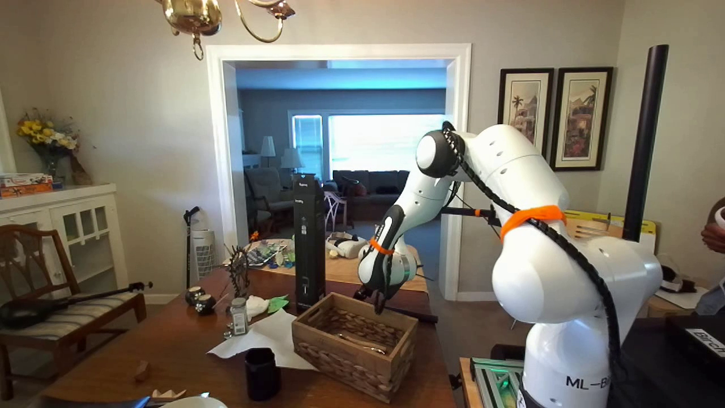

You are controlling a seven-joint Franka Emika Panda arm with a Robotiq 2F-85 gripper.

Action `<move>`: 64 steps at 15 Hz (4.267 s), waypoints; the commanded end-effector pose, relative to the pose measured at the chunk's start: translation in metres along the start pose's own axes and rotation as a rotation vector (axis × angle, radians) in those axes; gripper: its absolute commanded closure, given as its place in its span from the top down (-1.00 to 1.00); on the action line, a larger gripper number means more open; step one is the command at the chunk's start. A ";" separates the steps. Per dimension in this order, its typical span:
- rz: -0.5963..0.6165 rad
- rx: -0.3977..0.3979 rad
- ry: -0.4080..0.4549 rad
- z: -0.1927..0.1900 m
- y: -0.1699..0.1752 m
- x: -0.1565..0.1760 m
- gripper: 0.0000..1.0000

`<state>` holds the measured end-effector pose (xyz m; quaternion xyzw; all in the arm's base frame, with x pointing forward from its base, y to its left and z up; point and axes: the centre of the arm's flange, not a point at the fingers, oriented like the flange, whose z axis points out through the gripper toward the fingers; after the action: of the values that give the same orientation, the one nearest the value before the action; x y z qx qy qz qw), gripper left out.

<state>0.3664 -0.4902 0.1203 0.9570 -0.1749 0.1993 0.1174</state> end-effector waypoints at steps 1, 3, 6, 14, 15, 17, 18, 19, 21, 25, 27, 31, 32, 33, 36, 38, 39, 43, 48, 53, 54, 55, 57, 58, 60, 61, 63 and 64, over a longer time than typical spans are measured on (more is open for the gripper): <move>-0.010 -0.013 -0.034 0.017 -0.003 0.002 0.32; -0.036 -0.016 -0.081 0.020 -0.003 0.000 -0.03; -0.064 -0.036 -0.137 0.016 0.001 -0.002 -0.47; -0.209 -0.059 -0.328 -0.003 0.007 -0.018 -0.74; -0.231 -0.058 -0.350 -0.006 0.007 -0.022 -0.74; -0.281 -0.071 -0.387 -0.008 0.007 -0.028 -0.74; -0.304 -0.076 -0.404 -0.010 0.008 -0.031 -0.74; -0.326 -0.086 -0.424 -0.011 0.009 -0.035 -0.74; -0.359 -0.104 -0.460 -0.016 0.011 -0.042 -0.74; -0.351 -0.139 -0.512 -0.020 0.019 -0.055 0.26; -0.330 -0.137 -0.534 -0.022 0.025 -0.058 0.37; -0.207 -0.163 -0.483 -0.028 0.034 -0.051 0.98; -0.189 -0.154 -0.455 -0.030 0.034 -0.047 1.00; -0.169 -0.159 -0.417 -0.032 0.032 -0.041 1.00; -0.159 -0.163 -0.291 -0.028 0.024 -0.019 1.00; -0.164 -0.155 -0.199 -0.023 0.017 -0.006 1.00; -0.161 -0.150 -0.160 -0.021 0.013 -0.002 0.98; -0.137 -0.079 -0.073 -0.009 -0.003 0.007 1.00; -0.125 -0.061 -0.057 0.012 -0.013 0.002 0.39; -0.142 -0.091 -0.049 0.022 -0.011 -0.001 -0.41; -0.140 -0.082 -0.057 0.019 -0.010 -0.001 -0.58; -0.137 -0.067 -0.065 0.016 -0.009 0.000 -0.72; -0.144 -0.043 -0.108 0.009 -0.003 -0.001 -0.88; -0.143 -0.042 -0.121 0.007 -0.001 -0.002 -0.87; -0.147 -0.044 -0.166 0.003 0.005 -0.006 -0.90; -0.152 -0.047 -0.185 0.000 0.007 -0.008 -0.89; -0.170 -0.045 -0.221 -0.003 0.007 -0.013 -0.89; -0.184 -0.046 -0.242 -0.004 0.007 -0.016 -0.89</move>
<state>0.3628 -0.4934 0.1150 0.9765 -0.1204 0.1078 0.1424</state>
